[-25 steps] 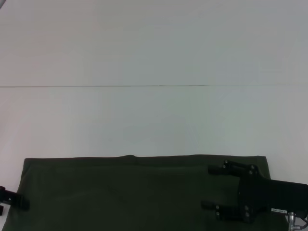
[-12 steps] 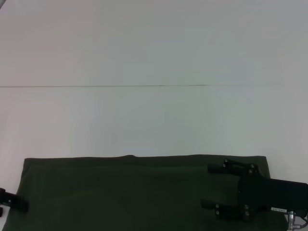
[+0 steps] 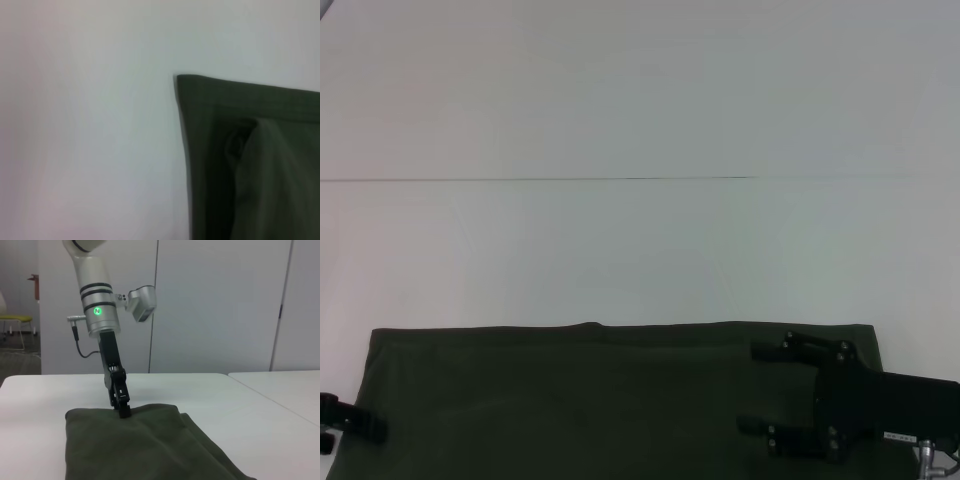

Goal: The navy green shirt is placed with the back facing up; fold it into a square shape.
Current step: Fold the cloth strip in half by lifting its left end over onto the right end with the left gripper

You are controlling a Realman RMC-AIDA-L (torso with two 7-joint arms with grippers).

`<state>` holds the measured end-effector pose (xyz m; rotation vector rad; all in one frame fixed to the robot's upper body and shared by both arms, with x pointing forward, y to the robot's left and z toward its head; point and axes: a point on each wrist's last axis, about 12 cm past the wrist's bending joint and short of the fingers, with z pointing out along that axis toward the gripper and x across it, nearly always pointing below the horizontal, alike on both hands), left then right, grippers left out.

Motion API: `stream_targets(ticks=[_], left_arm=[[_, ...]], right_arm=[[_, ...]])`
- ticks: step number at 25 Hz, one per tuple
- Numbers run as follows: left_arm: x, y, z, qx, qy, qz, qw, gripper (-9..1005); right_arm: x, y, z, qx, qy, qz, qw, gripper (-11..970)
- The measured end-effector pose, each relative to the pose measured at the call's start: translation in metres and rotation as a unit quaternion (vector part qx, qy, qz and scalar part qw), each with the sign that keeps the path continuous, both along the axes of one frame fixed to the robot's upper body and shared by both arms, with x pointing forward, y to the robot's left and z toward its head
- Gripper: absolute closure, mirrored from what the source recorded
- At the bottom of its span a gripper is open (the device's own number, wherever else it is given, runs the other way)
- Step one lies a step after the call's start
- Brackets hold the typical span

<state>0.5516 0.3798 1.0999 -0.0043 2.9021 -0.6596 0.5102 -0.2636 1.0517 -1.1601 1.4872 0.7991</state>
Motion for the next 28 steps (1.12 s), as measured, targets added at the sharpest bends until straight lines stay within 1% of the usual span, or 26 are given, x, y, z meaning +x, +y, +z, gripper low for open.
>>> stream_targets(ticks=[13, 21, 28], left_arm=[[0.000, -0.003, -0.002, -0.011, 0.002, 0.000, 1.000, 156], [0.000, -0.010, -0.003, -0.036, -0.001, -0.002, 0.999, 157], [0.000, -0.012, -0.004, -0.039, 0.001, -0.004, 0.999, 157]], right_arm=[[-0.002, -0.002, -0.001, 0.000, 0.001, -0.001, 1.000, 140], [-0.003, -0.002, -0.001, 0.001, 0.002, -0.001, 1.000, 140], [-0.003, -0.002, -0.001, 0.002, 0.001, -0.002, 1.000, 141]])
